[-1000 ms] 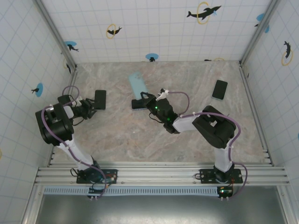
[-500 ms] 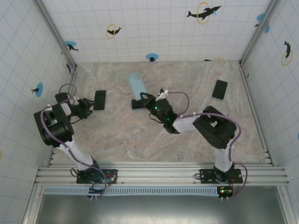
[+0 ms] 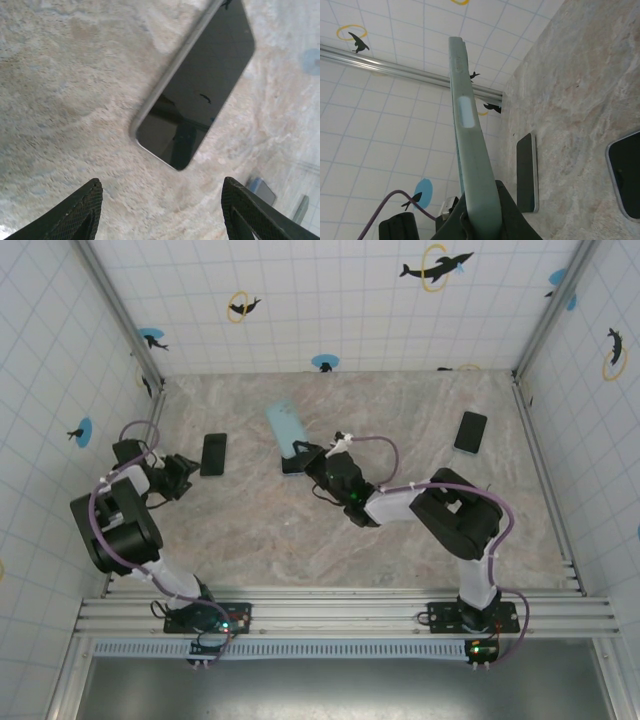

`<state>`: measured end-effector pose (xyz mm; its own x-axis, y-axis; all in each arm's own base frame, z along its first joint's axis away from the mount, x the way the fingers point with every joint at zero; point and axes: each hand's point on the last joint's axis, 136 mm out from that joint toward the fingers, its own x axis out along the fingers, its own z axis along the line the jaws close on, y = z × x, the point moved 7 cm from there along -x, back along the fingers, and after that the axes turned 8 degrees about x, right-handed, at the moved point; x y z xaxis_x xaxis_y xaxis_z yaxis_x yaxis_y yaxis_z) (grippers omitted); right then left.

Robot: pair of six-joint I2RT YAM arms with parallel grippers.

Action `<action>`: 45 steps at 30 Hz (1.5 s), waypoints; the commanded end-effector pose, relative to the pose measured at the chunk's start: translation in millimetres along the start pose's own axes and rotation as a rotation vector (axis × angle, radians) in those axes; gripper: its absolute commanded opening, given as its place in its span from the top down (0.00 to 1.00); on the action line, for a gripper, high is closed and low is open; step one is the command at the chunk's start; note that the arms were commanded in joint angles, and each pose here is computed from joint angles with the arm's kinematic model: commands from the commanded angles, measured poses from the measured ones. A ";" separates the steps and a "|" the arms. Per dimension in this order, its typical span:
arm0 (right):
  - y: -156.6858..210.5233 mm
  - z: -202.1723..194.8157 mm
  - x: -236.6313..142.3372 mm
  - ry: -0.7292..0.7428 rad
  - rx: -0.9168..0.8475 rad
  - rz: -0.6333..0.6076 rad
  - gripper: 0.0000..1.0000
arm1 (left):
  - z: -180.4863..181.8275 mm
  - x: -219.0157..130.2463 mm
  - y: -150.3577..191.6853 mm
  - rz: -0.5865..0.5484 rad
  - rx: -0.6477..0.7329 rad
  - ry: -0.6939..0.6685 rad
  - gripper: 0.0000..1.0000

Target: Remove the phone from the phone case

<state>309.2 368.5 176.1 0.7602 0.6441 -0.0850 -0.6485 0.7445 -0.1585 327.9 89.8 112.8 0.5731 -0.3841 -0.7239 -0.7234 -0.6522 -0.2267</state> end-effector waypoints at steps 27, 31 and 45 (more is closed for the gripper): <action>48.4 -8.4 42.2 0.098 -0.075 0.020 1.00 | -140.5 16.7 63.3 0.011 0.246 0.151 0.54; 48.9 -8.9 41.5 0.104 -0.087 0.021 1.00 | -150.9 18.9 63.7 0.003 0.264 0.159 0.55; 50.5 0.1 41.5 0.061 -0.087 0.043 1.00 | -149.6 42.9 67.5 0.043 0.291 0.096 0.80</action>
<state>305.7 424.4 148.1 0.7251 0.6541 -0.2153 -0.6886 0.6846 -0.2390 356.1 -67.2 163.1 0.5628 -0.4924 -0.6639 -0.8202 -0.4322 -0.3748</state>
